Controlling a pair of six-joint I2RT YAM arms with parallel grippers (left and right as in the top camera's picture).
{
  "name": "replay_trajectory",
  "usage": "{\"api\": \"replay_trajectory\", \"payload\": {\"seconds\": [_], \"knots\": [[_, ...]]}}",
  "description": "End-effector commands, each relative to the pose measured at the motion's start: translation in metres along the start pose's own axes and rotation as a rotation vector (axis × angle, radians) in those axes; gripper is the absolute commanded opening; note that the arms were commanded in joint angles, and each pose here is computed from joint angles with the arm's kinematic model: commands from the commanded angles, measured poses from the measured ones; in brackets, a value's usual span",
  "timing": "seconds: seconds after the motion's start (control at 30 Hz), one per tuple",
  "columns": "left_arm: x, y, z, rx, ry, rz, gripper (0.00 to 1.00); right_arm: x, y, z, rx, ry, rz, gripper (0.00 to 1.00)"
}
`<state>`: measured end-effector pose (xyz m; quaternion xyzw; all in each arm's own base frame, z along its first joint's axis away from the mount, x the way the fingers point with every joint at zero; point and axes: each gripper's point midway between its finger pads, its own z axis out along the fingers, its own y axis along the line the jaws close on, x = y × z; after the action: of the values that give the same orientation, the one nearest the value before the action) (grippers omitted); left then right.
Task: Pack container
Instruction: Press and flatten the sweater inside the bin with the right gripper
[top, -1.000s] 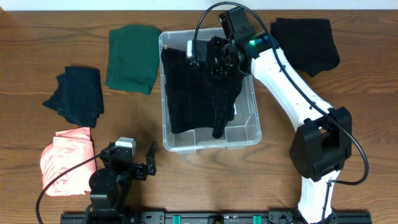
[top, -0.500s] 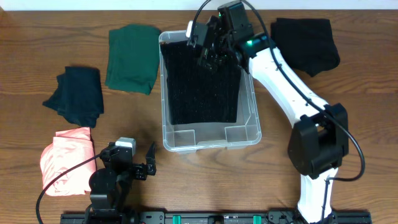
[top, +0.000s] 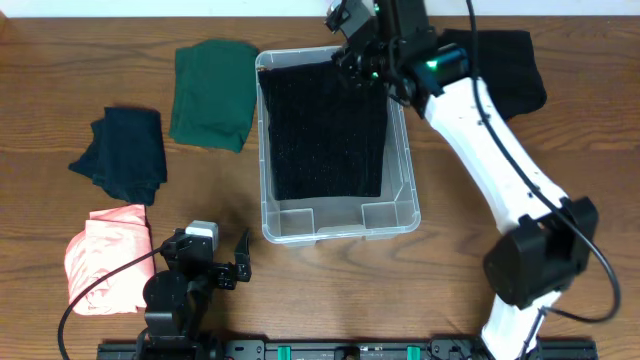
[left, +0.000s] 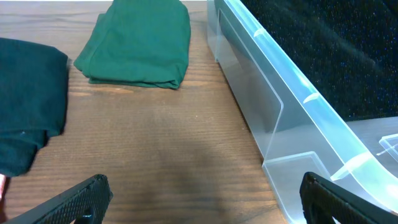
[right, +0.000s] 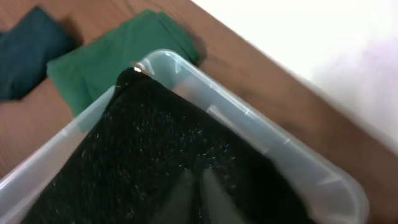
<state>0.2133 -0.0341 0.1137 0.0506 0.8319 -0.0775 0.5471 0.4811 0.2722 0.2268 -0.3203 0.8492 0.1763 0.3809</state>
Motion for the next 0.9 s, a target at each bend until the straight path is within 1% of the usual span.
{"api": "replay_trajectory", "payload": {"seconds": [0.0, 0.17, 0.27, 0.4, 0.43, 0.5, 0.63, 0.7, 0.87], "knots": [[0.007, 0.001, 0.003, -0.003, 0.013, 0.004, 0.98, 0.041, -0.006, 0.05, -0.013, 0.108, 0.185, 0.01], [0.007, 0.001, 0.003, -0.003, 0.013, 0.004, 0.98, 0.082, -0.009, 0.098, -0.018, 0.194, 0.278, 0.01], [0.007, 0.001, 0.003, -0.003, 0.013, 0.004, 0.98, 0.116, -0.005, 0.126, -0.024, 0.268, 0.323, 0.01], [0.007, 0.001, 0.003, -0.003, 0.013, 0.004, 0.98, 0.156, 0.001, 0.151, -0.032, 0.361, 0.369, 0.01], [0.007, 0.001, 0.003, -0.003, 0.013, 0.003, 0.98, 0.16, 0.004, 0.152, -0.05, 0.372, 0.375, 0.01], [0.007, 0.001, 0.003, -0.003, 0.013, 0.004, 0.98, 0.158, 0.01, 0.152, -0.087, 0.369, 0.381, 0.01], [0.007, 0.001, 0.003, -0.003, 0.013, 0.004, 0.98, 0.126, 0.015, 0.136, -0.115, 0.298, 0.365, 0.01], [0.007, 0.001, 0.003, -0.003, 0.013, 0.004, 0.98, 0.107, 0.018, 0.122, -0.129, 0.262, 0.351, 0.01], [0.007, 0.001, 0.003, -0.003, 0.013, 0.004, 0.98, 0.056, 0.028, 0.064, -0.142, 0.175, 0.322, 0.01]]}}
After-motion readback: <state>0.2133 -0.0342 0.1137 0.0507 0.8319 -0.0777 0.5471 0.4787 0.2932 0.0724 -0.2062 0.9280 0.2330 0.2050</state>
